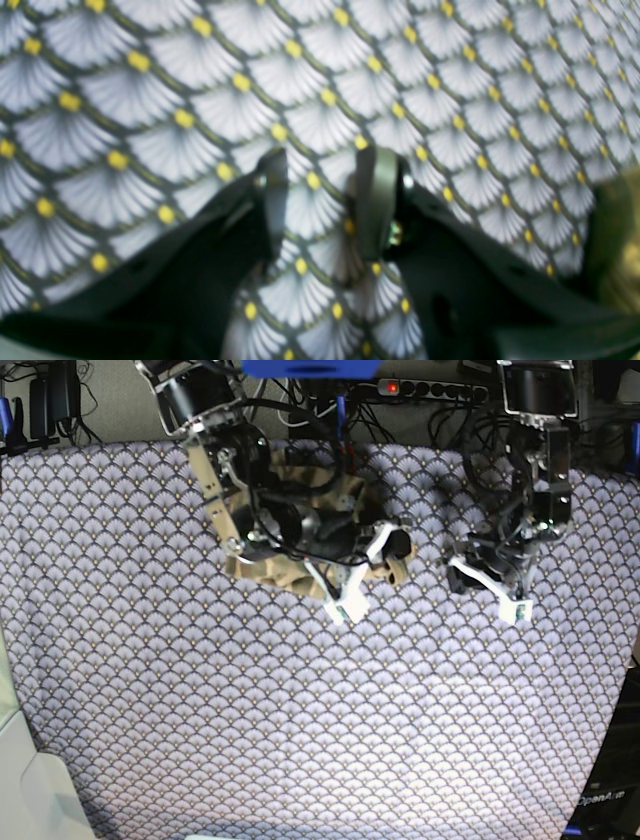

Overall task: Fold the T-shirt properly
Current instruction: 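Release the folded end and pull the right gripper back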

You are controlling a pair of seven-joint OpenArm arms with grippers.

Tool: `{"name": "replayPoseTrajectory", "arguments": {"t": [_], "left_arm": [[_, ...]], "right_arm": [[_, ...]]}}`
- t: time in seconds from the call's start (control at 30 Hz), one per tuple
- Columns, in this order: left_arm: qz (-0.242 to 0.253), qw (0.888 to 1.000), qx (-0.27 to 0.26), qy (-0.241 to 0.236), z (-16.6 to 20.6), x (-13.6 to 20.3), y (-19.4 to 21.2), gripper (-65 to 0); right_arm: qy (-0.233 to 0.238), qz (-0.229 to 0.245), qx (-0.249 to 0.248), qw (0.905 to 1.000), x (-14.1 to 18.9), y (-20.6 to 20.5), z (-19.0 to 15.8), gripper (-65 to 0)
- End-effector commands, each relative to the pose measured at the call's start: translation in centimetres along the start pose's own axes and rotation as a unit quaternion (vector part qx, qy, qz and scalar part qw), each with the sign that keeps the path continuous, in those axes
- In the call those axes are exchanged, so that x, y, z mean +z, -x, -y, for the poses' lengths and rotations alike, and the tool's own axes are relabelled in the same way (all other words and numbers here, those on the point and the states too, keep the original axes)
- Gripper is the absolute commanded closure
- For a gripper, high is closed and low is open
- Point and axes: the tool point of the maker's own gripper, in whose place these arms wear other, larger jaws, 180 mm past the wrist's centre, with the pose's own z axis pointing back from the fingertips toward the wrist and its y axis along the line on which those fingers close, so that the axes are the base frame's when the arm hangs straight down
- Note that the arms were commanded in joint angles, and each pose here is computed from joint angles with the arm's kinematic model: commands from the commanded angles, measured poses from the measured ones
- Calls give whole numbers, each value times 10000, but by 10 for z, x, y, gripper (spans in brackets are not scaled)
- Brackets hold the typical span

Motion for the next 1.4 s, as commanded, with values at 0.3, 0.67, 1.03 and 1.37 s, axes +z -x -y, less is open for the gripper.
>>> {"name": "replayPoseTrajectory", "arguments": {"t": [0.3, 0.67, 1.03, 1.37], "left_arm": [[270, 9996, -116, 59, 4, 3, -20, -225], [289, 9995, -107, 91, 6, 3, -21, -226], [298, 9995, -82, 118, 9, 2, -21, -226], [651, 9972, -105, 356, 38, 15, -35, -115]], "right_arm": [[142, 140, 692, 9974, 39, -26, -1, -149], [677, -91, 456, 9966, 71, -31, 11, -215], [949, 724, 430, 9919, 108, -50, 26, -203], [1587, 915, 9, 9831, 143, -43, 77, -8]]}}
